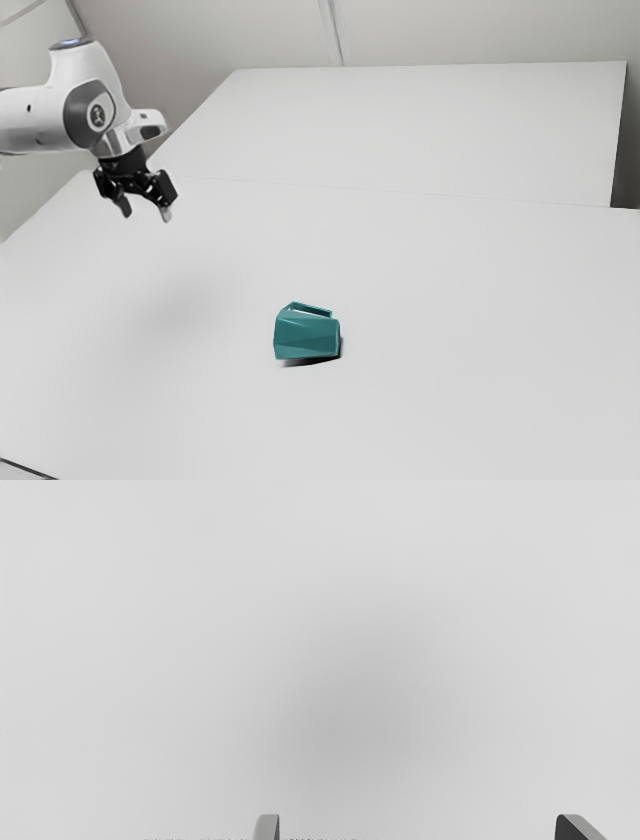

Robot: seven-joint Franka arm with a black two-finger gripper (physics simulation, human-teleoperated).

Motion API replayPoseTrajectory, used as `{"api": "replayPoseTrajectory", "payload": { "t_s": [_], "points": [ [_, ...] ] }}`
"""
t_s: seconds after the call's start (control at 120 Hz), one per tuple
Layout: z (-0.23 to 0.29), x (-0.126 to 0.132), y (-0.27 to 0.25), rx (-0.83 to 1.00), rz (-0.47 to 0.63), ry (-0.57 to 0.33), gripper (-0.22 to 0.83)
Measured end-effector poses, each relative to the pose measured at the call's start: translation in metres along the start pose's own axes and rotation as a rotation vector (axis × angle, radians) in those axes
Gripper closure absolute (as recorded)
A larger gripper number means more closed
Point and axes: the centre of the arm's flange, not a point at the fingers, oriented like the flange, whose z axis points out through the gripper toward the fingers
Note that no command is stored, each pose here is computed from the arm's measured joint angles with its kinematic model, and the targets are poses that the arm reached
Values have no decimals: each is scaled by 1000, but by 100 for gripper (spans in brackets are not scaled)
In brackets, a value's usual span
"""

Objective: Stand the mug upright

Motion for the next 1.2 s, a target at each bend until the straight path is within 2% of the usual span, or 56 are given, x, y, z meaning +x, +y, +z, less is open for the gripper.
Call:
{"api": "replayPoseTrajectory", "payload": {
  "t_s": [0.158,0.367,0.567,0.767,0.933,1.2],
  "points": [
    [9,-40,-2,-53,-50,0,0],
    [73,-91,1,-402,-262,-60,0],
    [117,-88,33,-577,-307,-128,0],
    [145,-99,56,-710,-343,-174,0],
    [155,-103,70,-773,-357,-180,0],
    [172,-94,99,-820,-352,-181,0]
  ]
}}
